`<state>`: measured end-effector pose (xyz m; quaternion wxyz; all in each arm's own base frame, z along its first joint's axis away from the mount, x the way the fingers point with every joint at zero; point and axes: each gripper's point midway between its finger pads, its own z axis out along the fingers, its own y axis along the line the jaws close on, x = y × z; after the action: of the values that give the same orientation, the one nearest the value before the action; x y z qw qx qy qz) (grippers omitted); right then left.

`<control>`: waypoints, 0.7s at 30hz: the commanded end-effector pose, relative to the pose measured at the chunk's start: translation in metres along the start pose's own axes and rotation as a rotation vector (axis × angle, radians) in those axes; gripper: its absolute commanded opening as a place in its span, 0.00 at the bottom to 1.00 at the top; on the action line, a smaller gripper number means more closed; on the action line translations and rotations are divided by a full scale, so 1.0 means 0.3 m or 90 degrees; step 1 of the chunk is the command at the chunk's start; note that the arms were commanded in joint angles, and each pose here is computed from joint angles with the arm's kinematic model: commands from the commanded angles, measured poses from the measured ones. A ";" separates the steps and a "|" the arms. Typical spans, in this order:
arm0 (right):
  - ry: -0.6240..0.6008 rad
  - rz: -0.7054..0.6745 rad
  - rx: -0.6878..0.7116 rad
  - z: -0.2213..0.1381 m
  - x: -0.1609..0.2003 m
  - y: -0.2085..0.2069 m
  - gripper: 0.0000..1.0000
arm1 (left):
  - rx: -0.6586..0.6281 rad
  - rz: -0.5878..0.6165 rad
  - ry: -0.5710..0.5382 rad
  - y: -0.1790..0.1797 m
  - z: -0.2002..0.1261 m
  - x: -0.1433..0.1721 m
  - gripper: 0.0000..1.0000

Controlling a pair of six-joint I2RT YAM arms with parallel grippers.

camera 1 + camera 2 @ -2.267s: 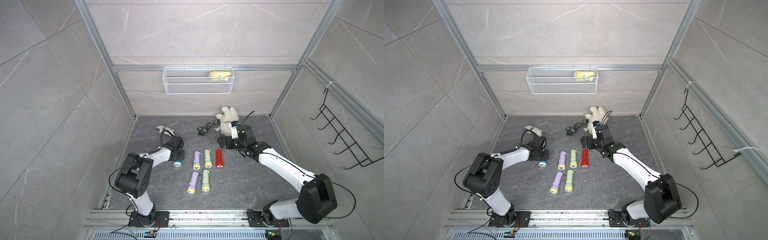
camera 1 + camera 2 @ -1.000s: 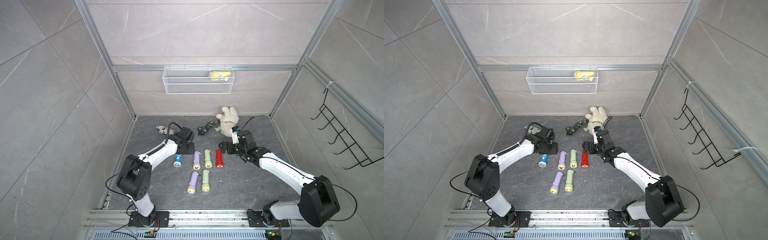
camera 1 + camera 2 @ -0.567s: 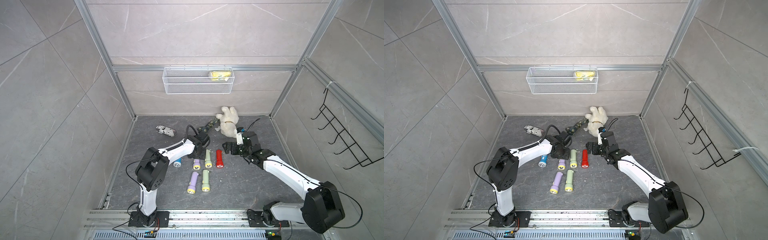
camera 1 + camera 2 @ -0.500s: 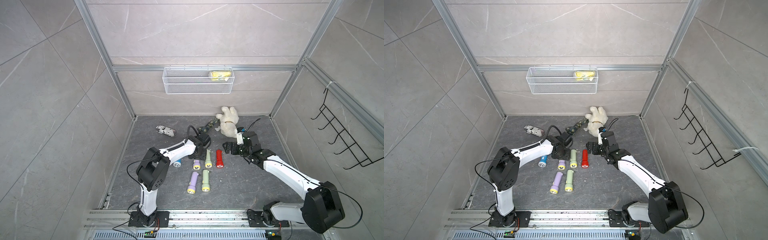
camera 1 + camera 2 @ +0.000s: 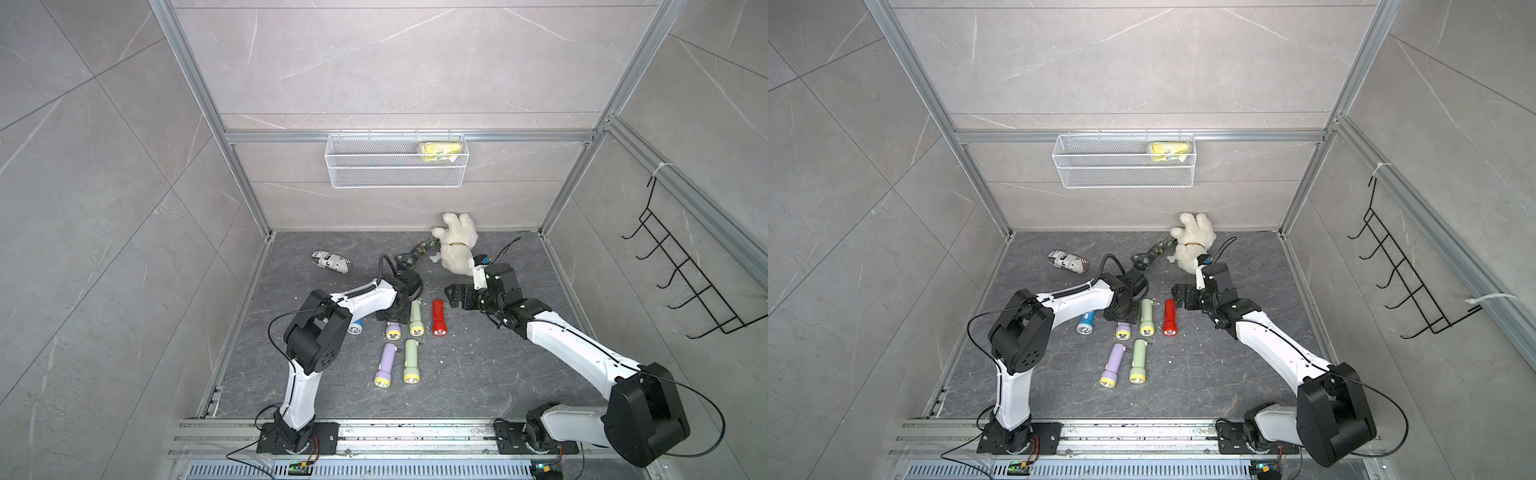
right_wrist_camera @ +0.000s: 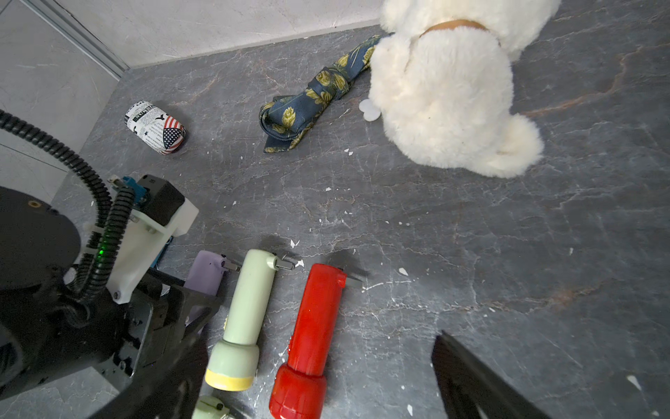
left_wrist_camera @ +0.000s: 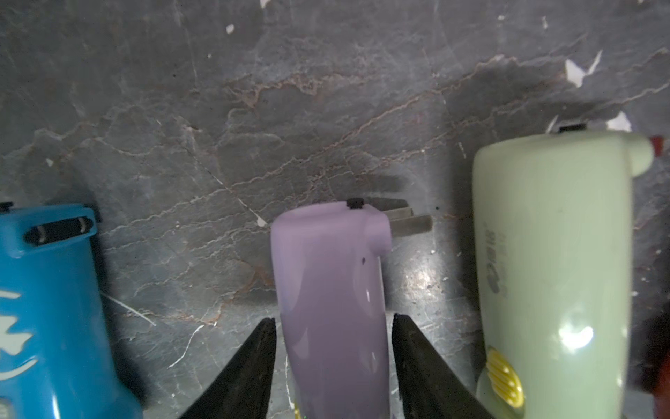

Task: Close the plug at the bottom of the flashlight
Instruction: Pick up the flashlight from the center of the board.

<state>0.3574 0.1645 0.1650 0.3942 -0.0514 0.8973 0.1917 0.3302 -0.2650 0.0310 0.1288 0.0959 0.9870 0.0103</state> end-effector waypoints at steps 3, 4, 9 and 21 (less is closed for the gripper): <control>-0.006 -0.001 -0.009 -0.010 -0.006 0.005 1.00 | -0.007 0.014 0.001 0.001 0.014 -0.017 0.56; -0.006 -0.001 -0.009 -0.009 -0.006 0.004 1.00 | -0.007 0.015 0.001 -0.001 0.020 -0.017 0.55; -0.005 -0.004 -0.009 -0.015 -0.009 0.006 1.00 | -0.004 0.017 0.010 -0.002 0.048 -0.013 0.52; -0.007 0.000 0.010 -0.015 -0.017 -0.009 1.00 | -0.027 0.045 -0.015 0.041 0.015 -0.036 0.20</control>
<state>0.3570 0.1647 0.1647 0.3932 -0.0518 0.8976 0.1923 0.3387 -0.2671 0.0237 0.1334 0.1166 0.9841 0.0139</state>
